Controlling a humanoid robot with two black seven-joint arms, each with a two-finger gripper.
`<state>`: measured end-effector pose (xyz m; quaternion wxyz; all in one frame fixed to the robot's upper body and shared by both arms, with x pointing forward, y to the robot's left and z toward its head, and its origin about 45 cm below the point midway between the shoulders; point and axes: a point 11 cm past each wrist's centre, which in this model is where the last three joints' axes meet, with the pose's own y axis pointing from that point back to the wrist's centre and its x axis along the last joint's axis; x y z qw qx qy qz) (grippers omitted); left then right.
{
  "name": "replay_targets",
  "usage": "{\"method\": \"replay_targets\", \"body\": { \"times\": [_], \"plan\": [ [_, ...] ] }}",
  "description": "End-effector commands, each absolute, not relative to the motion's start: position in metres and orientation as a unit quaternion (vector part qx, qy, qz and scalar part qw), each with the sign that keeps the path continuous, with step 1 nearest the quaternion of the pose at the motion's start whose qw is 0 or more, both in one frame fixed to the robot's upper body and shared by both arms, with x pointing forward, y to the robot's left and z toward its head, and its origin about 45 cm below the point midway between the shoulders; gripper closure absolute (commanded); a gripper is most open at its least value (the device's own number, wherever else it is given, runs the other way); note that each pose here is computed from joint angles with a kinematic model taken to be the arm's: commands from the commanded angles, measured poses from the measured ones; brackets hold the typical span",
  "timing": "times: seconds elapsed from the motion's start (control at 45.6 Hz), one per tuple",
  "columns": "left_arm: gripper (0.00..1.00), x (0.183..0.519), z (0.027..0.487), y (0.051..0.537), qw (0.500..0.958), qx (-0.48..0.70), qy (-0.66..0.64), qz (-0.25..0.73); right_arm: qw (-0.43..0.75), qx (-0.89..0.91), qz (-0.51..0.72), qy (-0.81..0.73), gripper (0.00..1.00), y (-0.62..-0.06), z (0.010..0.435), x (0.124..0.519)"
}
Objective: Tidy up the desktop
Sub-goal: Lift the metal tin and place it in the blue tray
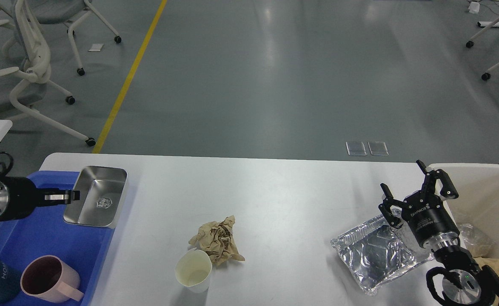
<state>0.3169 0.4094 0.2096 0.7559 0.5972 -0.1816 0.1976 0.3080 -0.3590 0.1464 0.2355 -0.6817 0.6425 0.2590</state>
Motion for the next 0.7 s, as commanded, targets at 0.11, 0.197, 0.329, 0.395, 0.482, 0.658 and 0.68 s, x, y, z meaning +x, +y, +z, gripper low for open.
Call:
{"method": "replay_targets", "body": {
  "times": [0.11, 0.197, 0.329, 0.395, 0.482, 0.658, 0.68],
  "plan": [
    [0.98, 0.312, 0.211, 0.442, 0.744, 0.607, -0.161, 0.229, 0.237, -0.682, 0.258, 0.641, 0.0, -0.358, 0.148, 0.309],
    [0.98, 0.313, 0.205, 0.464, 0.732, 0.618, -0.146, 0.245, 0.237, -0.682, 0.258, 0.642, 0.0, -0.359, 0.147, 0.309],
    [0.98, 0.317, 0.194, 0.48, 0.724, 0.625, -0.132, 0.262, 0.237, -0.682, 0.257, 0.642, 0.0, -0.36, 0.148, 0.309],
    [0.98, 0.319, 0.189, 0.487, 0.718, 0.631, -0.125, 0.268, 0.236, -0.682, 0.258, 0.642, 0.0, -0.36, 0.147, 0.308],
    [0.98, 0.319, 0.18, 0.493, 0.712, 0.637, -0.116, 0.272, 0.236, -0.682, 0.257, 0.642, 0.0, -0.36, 0.147, 0.308],
    [0.97, 0.316, 0.147, 0.504, 0.703, 0.646, -0.098, 0.282, 0.236, -0.68, 0.26, 0.644, 0.0, -0.36, 0.145, 0.306],
    [0.97, 0.317, 0.143, 0.502, 0.703, 0.646, -0.096, 0.282, 0.237, -0.68, 0.26, 0.643, 0.0, -0.36, 0.146, 0.306]
  ]
}}
